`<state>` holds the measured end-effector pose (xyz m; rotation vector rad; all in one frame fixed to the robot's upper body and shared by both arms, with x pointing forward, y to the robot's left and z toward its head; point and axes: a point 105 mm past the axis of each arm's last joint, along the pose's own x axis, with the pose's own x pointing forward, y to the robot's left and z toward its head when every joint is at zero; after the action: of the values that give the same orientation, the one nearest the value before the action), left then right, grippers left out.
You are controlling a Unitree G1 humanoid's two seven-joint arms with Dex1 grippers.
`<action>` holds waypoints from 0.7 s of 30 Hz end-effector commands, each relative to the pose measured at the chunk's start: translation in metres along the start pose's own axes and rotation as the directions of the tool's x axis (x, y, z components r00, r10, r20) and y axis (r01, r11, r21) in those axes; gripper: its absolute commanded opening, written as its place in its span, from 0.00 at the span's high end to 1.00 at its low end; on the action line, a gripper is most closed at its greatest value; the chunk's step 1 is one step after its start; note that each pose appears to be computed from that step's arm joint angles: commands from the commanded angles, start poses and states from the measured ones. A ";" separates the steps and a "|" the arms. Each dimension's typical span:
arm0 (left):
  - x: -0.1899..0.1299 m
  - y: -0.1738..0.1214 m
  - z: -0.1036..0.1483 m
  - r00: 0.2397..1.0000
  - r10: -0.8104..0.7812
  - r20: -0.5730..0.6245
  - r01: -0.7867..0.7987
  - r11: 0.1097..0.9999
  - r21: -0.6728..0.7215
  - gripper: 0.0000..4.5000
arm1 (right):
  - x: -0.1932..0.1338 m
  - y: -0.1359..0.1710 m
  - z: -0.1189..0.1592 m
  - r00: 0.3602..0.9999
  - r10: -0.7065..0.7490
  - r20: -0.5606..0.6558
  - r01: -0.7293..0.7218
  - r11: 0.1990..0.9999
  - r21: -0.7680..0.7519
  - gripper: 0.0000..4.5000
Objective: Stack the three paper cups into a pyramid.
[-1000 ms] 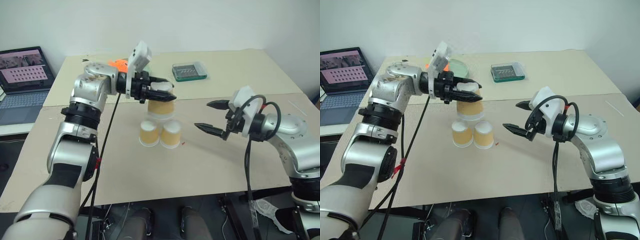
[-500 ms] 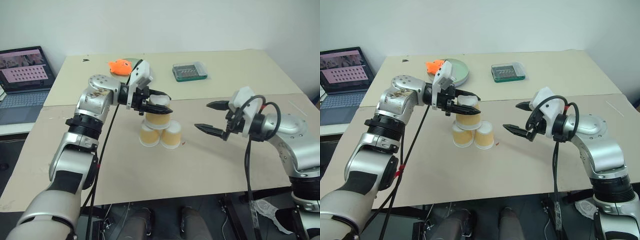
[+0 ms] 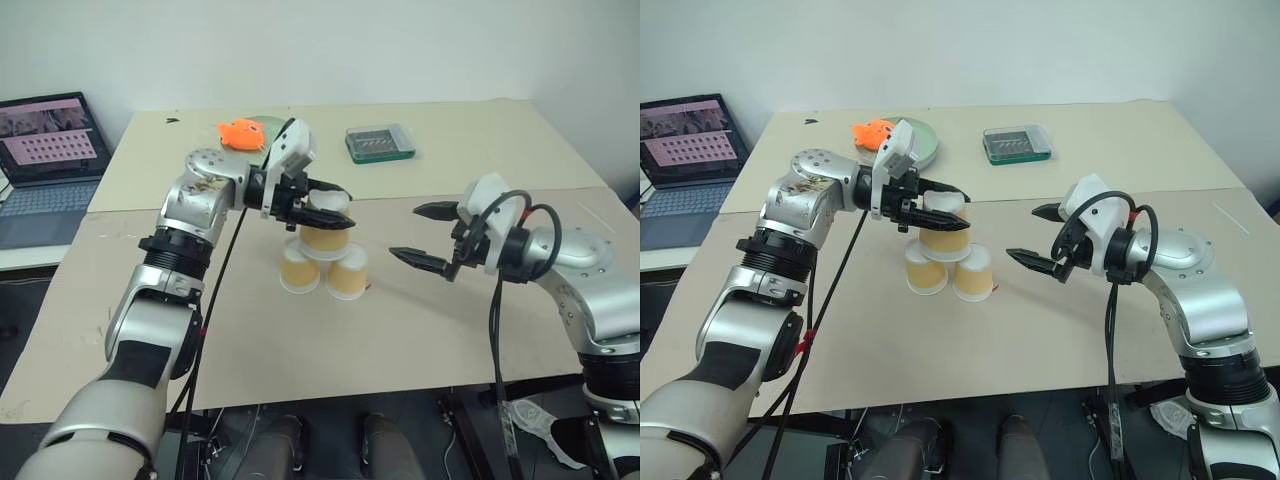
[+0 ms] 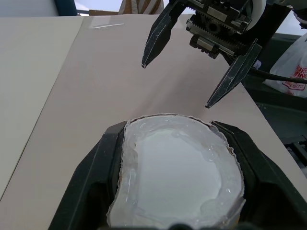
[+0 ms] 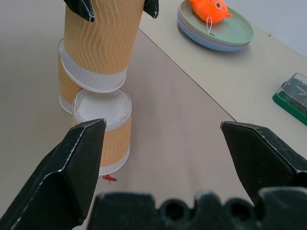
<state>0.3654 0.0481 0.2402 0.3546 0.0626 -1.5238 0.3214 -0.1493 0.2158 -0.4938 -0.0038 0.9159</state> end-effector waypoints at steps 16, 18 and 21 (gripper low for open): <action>-0.009 0.004 0.028 0.998 0.036 0.055 -0.038 0.998 0.048 0.00 | -0.005 -0.006 0.013 0.999 -0.026 0.035 0.027 0.999 -0.044 0.00; -0.013 0.006 0.031 0.997 0.045 0.057 -0.048 0.997 0.060 0.00 | -0.004 -0.006 0.013 0.999 -0.025 0.035 0.026 0.999 -0.043 0.00; -0.027 0.007 0.051 0.992 0.060 0.110 -0.068 0.995 0.067 0.00 | -0.003 -0.006 0.014 0.999 -0.018 0.041 0.020 0.999 -0.041 0.00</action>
<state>0.3693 0.0579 0.2569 0.3083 0.0381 -1.4783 0.3216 -0.1495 0.2158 -0.4927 -0.0034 0.9158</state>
